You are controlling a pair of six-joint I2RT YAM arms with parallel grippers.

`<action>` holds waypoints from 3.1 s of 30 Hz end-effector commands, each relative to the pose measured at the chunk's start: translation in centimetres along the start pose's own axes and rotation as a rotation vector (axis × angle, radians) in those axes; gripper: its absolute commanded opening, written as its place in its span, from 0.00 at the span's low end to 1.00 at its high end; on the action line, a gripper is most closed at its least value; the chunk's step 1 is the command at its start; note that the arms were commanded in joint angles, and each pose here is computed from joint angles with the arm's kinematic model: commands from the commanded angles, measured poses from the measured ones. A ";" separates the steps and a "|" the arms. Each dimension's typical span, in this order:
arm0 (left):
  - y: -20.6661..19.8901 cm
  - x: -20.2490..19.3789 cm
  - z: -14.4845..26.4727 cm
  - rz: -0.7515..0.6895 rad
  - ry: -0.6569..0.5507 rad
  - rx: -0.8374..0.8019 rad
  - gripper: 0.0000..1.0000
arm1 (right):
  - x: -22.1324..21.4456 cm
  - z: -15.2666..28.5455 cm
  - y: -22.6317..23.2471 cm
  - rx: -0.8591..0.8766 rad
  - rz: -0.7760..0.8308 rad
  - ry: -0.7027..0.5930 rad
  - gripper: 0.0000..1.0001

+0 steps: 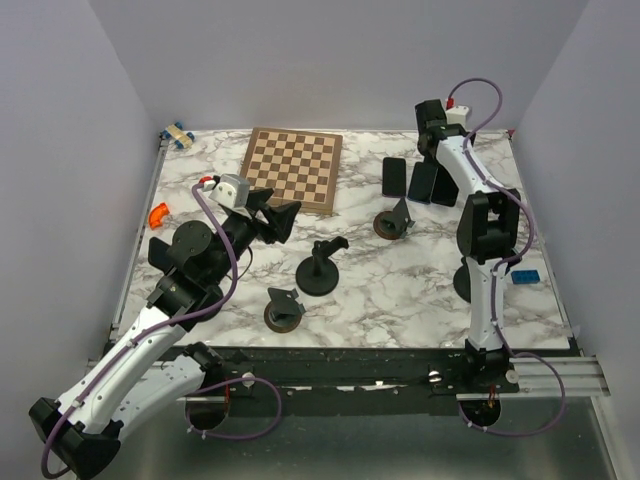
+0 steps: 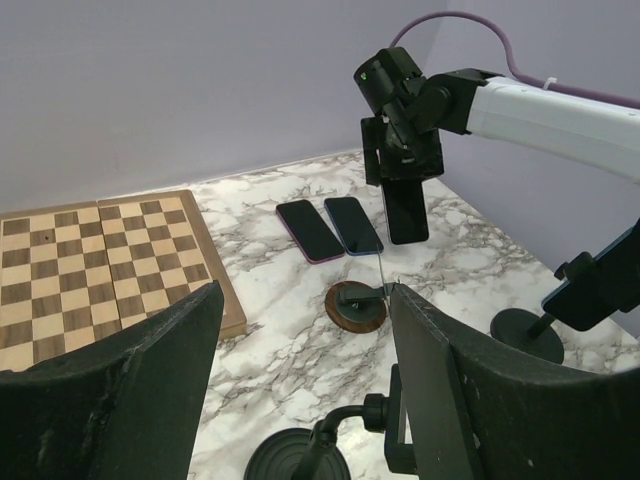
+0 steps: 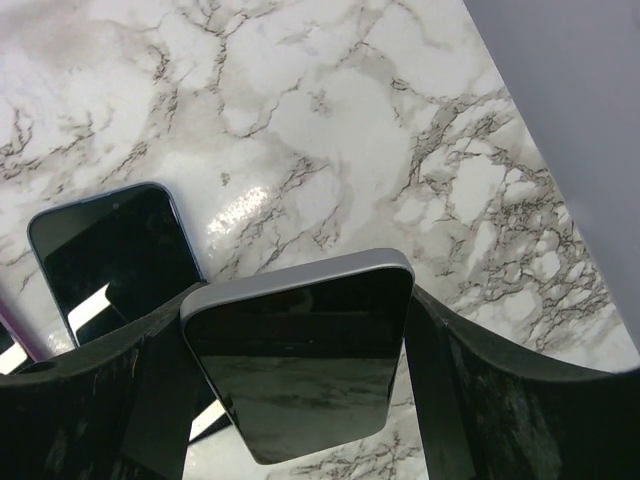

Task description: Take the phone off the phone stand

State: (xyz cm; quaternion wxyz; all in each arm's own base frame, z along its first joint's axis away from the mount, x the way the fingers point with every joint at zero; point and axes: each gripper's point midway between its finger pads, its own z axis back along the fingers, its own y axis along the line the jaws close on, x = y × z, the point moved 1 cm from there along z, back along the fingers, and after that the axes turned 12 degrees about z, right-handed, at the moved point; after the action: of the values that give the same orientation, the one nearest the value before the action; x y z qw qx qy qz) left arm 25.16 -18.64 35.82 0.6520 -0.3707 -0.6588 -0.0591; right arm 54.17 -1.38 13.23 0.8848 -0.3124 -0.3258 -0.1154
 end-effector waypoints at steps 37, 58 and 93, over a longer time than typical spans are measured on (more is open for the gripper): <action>-0.5 0.2 0.1 0.005 -0.011 -0.024 0.76 | -2.9 -7.9 1.8 -0.138 -0.015 0.048 0.38; -1.2 -0.3 -0.1 0.025 0.015 -0.065 0.76 | 0.5 -0.9 2.5 0.002 0.067 -0.034 1.00; -2.7 -0.9 -0.2 0.072 0.052 -0.140 0.76 | -11.0 25.8 -22.7 0.234 -0.524 -0.390 0.95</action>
State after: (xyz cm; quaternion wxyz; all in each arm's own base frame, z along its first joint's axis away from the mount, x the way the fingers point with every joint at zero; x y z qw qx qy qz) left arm 24.12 -20.72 35.34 0.6557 -0.4239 -0.6192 -0.0834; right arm 24.52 0.29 36.27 0.7512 -0.0277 -0.6333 -0.1839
